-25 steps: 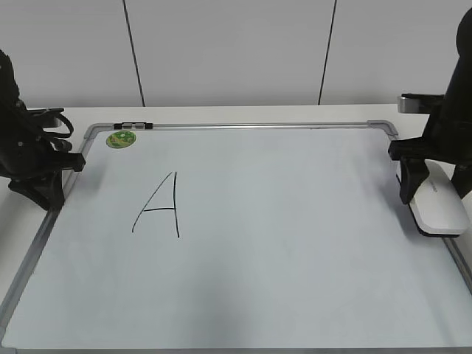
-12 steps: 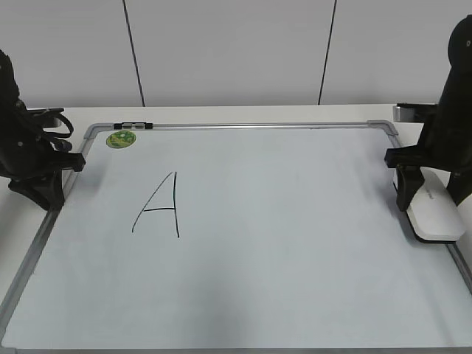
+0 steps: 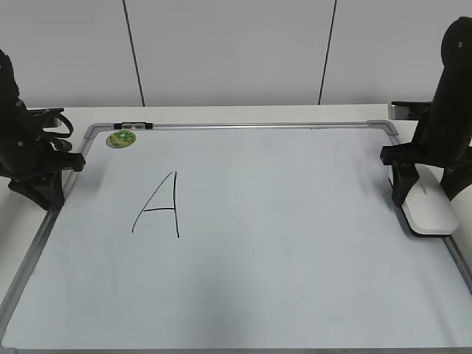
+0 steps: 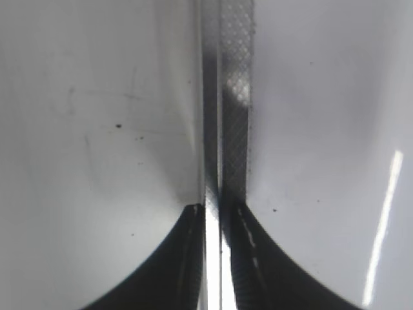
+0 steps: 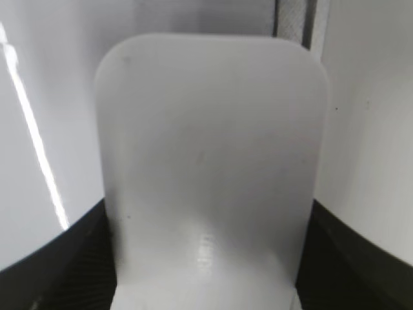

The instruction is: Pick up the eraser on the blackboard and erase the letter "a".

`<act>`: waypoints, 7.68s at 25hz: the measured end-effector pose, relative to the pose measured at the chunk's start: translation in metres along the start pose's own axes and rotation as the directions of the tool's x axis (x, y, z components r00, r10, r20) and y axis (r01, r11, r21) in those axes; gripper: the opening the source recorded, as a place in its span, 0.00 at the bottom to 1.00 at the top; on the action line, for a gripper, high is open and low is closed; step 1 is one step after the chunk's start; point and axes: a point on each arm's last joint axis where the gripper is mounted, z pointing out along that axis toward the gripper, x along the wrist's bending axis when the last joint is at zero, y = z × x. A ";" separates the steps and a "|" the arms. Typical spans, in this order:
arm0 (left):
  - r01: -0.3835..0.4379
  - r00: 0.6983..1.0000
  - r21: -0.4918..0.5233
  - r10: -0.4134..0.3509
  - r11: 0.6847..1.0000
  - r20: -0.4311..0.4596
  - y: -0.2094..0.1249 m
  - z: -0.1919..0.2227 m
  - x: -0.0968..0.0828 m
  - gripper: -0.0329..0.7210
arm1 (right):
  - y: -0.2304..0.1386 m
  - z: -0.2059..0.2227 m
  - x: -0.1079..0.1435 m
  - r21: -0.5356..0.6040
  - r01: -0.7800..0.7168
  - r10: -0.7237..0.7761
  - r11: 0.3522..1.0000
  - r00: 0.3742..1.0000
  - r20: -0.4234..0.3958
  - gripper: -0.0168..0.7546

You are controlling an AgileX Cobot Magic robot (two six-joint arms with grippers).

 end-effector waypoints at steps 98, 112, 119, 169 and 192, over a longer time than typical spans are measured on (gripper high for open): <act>-0.285 0.954 -0.727 0.258 0.625 -0.153 -0.383 -0.166 0.024 0.41 | -0.400 -0.075 0.002 -0.775 0.071 -0.115 0.627 0.993 -0.002 0.67; -0.284 0.954 -0.733 0.258 0.618 -0.152 -0.384 -0.166 0.025 0.39 | -0.410 -0.072 -0.004 -0.747 0.085 -0.078 0.659 0.996 0.045 0.67; -0.284 0.954 -0.733 0.258 0.618 -0.152 -0.384 -0.166 0.025 0.39 | -0.423 -0.072 -0.004 -0.795 0.087 -0.077 0.600 0.996 0.051 0.67; -0.148 0.988 -0.819 0.048 0.555 -0.147 -0.404 -0.169 0.031 0.37 | -0.426 -0.069 -0.008 -0.886 0.060 -0.021 0.460 0.998 0.056 0.67; -0.122 0.990 -0.849 0.001 0.514 -0.141 -0.413 -0.169 0.032 0.37 | -0.426 -0.068 -0.008 -0.888 0.043 0.008 0.458 0.999 0.053 0.67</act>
